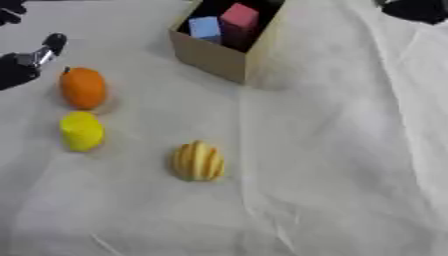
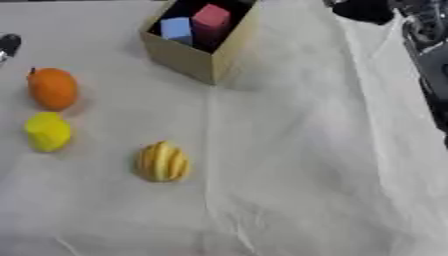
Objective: Pick up objects on the table and place them in the box.
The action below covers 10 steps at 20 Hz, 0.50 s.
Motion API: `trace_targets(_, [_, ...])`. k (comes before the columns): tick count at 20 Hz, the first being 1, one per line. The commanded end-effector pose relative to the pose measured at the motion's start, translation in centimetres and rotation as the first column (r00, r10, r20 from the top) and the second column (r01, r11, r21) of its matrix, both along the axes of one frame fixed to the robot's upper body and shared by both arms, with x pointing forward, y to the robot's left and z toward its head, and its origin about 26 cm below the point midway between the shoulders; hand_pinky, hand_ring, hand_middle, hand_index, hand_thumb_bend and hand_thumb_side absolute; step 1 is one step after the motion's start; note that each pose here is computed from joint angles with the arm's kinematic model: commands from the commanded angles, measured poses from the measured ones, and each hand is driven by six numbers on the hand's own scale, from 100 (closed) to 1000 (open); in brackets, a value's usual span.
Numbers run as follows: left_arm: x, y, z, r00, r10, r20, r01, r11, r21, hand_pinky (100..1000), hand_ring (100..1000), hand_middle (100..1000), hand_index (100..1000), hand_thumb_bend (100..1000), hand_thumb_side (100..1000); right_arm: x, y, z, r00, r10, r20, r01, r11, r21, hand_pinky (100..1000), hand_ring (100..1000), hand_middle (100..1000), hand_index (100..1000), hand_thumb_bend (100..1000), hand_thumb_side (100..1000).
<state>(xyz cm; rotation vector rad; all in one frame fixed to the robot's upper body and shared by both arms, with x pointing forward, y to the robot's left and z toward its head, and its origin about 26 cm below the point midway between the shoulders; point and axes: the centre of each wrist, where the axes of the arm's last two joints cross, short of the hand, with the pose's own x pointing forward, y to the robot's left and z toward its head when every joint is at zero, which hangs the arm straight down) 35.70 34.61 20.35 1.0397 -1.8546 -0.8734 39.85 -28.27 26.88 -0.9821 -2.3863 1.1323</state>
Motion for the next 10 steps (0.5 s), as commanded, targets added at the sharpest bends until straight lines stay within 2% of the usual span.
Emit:
trace_targets(1, [-0.2,1.9,1.2,0.999,0.000,-0.036,0.007,0.983,0.185,789,727,684,844,535,590,-1.7,-0.3,1.1,0.999,0.009,0.045,-0.011,0.999,0.040,909,718,662,819,100,532])
trace_targets(6, [-1.3,3.2,0.6,0.983,-0.044,-0.177,0.103,0.936,0.337,796,736,699,853,591,527,-4.0,-0.4,-0.4,0.999,0.050,-0.001,-0.050,0.995,0.084,910,715,658,820,100,535])
trace_targets(10, [-2.2,3.3,0.3,0.959,-0.058,-0.278,0.153,0.931,0.332,792,729,681,841,617,432,-5.8,0.5,0.3,0.996,0.089,-0.025,-0.085,0.991,0.107,910,712,656,815,100,528])
